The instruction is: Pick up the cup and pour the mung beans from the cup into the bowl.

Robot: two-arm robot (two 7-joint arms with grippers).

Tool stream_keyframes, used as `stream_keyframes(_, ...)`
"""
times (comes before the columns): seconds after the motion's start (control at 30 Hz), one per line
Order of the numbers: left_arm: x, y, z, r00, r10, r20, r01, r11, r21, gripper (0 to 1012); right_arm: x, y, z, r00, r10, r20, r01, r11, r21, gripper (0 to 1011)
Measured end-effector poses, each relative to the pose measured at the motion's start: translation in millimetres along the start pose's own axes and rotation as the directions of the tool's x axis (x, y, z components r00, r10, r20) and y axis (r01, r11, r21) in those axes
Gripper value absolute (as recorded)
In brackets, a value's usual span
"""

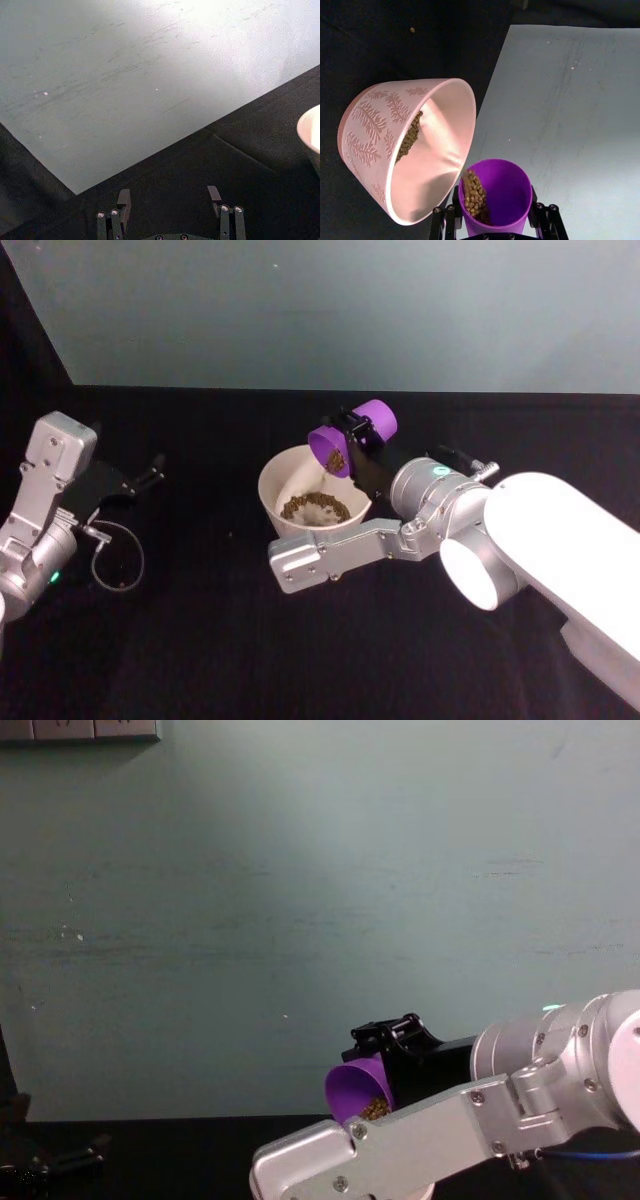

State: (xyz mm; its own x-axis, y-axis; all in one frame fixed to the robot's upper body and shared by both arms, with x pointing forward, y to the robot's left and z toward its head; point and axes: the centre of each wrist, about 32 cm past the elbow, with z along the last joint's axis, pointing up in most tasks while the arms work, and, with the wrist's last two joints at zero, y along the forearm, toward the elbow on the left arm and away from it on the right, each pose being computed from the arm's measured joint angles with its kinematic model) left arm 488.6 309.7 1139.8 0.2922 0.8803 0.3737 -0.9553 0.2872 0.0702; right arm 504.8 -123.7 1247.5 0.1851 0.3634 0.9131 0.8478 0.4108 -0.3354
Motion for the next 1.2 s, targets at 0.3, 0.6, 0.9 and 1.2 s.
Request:
stream_keyframes(0.3,0.0,0.0,0.0,1.0,0.0,0.0,0.0,1.0,0.0,1000,0.8,0.1,1.9,0.999,-0.006,0.032,0.006,1.0,-0.008,726)
stream_keyframes(0.6,0.0,0.0,0.0,1.0,0.0,0.0,0.0,1.0,0.0,1000,4.2,-1.7,5.7,0.995,-0.022,0.1,0.025,0.999,-0.029,726)
stream_keyframes(0.9,0.0,0.0,0.0,1.0,0.0,0.0,0.0,1.0,0.0,1000,6.8,-3.5,10.5,0.983,-0.025,0.179,0.034,0.998,-0.048,726)
stream_keyframes(1.2,0.0,0.0,0.0,1.0,0.0,0.0,0.0,1.0,0.0,1000,5.3,-4.0,19.3,0.955,-0.024,0.295,0.048,0.996,-0.075,726)
